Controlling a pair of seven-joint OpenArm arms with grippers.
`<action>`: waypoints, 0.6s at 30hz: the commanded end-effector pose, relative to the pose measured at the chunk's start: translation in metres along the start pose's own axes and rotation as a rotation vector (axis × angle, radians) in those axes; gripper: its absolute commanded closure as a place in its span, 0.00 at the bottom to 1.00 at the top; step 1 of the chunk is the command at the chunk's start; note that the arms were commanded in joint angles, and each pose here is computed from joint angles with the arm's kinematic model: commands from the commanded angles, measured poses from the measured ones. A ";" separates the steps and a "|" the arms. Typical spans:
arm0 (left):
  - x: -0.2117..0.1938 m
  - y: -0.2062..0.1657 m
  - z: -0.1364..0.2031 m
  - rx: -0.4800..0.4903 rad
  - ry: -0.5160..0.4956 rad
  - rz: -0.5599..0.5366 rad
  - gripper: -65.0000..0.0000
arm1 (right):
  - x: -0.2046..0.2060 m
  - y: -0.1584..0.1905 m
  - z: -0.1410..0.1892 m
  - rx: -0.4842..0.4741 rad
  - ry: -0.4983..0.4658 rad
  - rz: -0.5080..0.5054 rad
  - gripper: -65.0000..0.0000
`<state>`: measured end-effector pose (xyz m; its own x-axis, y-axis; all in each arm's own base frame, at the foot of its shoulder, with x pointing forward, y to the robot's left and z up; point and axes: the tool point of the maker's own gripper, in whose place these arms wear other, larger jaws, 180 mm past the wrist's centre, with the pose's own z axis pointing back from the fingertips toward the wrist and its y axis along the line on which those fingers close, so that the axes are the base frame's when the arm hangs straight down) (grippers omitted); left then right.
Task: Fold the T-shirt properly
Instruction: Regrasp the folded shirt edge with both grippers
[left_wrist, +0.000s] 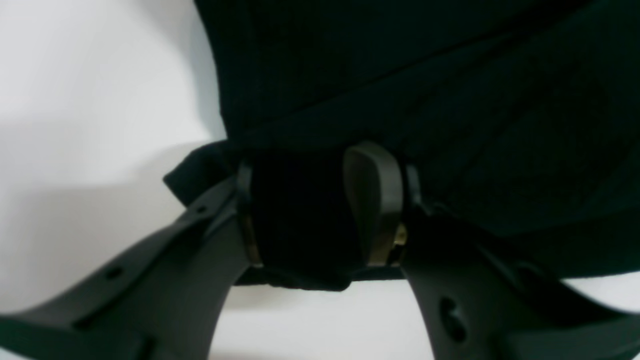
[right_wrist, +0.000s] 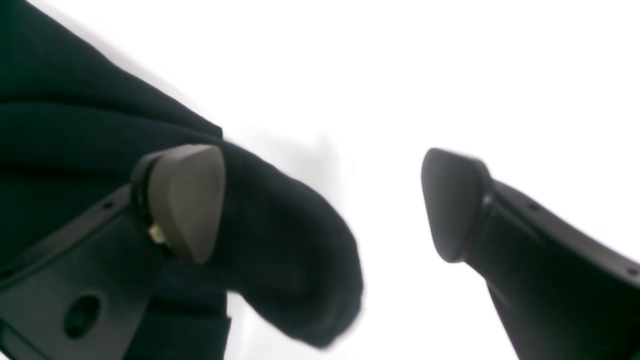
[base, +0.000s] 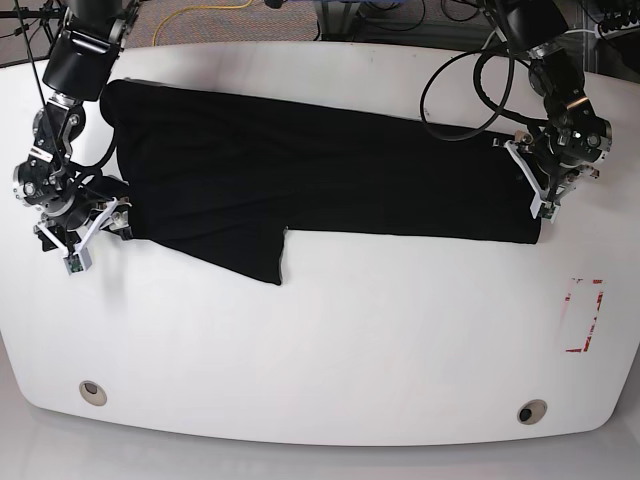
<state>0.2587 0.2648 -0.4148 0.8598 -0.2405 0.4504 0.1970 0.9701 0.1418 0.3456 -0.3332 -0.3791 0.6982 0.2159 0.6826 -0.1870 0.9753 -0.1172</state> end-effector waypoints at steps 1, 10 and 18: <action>-0.008 0.006 0.001 0.023 0.044 -0.012 0.61 | 0.016 -0.017 0.001 -0.022 -0.039 -0.014 0.10; -0.009 0.007 0.002 0.025 0.045 -0.012 0.61 | 0.003 -0.018 0.001 -0.020 -0.016 -0.029 0.62; -0.008 0.006 0.001 0.023 0.044 -0.012 0.61 | 0.006 -0.010 0.003 -0.015 -0.030 -0.014 0.98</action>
<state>0.2587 0.2652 -0.4147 0.8590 -0.2391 0.4527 0.1957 0.9704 0.1413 0.3340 -0.3365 -0.3987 0.7353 0.1777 0.6541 -0.1677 0.9827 -0.0784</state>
